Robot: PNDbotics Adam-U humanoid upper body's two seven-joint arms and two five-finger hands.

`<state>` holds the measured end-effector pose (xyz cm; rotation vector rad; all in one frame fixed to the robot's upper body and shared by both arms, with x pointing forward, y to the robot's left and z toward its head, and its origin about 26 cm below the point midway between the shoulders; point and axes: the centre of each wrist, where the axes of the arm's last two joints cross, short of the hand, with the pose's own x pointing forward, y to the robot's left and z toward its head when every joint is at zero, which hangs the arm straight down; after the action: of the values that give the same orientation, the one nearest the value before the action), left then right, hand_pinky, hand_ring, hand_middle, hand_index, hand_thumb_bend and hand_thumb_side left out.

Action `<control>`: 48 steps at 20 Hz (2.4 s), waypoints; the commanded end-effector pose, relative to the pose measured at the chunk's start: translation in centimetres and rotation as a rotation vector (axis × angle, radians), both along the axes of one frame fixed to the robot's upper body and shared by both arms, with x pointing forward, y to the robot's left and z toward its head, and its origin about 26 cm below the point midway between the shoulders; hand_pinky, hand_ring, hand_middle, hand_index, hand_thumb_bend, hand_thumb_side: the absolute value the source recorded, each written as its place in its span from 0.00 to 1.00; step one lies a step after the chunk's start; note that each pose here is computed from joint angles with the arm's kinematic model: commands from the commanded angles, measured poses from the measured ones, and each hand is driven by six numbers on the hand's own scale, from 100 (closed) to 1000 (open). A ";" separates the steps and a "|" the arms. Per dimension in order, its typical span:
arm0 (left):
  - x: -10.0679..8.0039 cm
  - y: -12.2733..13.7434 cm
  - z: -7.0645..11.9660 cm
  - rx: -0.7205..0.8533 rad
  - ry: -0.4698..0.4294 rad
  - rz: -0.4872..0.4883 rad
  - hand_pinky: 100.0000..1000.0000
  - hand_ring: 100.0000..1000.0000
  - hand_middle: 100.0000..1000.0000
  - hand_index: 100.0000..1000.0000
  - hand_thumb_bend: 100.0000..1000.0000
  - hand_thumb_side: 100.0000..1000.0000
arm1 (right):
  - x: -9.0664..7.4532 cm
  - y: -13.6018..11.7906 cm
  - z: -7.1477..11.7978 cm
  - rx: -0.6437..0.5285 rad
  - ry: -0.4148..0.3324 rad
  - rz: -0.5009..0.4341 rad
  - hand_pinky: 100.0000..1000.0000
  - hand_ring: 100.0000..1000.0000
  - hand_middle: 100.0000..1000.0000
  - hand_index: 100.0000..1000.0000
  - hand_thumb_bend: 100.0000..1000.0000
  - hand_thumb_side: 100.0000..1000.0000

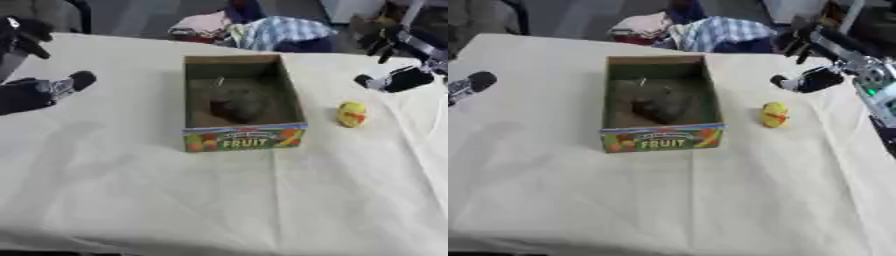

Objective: Pick up objects on the table and place them in the box.

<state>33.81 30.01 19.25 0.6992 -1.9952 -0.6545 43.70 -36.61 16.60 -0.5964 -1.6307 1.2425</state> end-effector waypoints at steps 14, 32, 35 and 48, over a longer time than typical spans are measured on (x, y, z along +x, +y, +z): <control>0.0 0.6 -0.4 -0.079 -0.004 0.006 0.64 0.47 0.54 0.69 0.78 0.41 | 1.0 -2.1 -3.0 -0.072 0.093 -0.113 0.56 0.70 0.69 0.80 0.31 0.04; 0.3 1.1 -1.3 -0.097 0.030 0.016 0.64 0.47 0.54 0.69 0.78 0.42 | 0.4 -3.7 -4.9 -0.164 0.217 -0.164 0.60 0.74 0.71 0.80 0.27 0.13; 0.3 1.1 -1.3 -0.098 0.033 0.013 0.64 0.47 0.54 0.69 0.78 0.42 | 0.4 -3.5 -5.3 -0.179 0.231 -0.161 0.61 0.74 0.71 0.79 0.27 0.13; 0.3 1.0 -1.4 -0.102 0.036 0.010 0.64 0.47 0.54 0.69 0.77 0.43 | 0.5 -2.7 -5.3 -0.242 0.088 -0.175 0.52 0.58 0.44 0.23 0.03 0.00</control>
<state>34.14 30.62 17.04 0.6133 -1.9589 -0.5528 44.10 -38.63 9.87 -0.7301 -1.3101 1.3342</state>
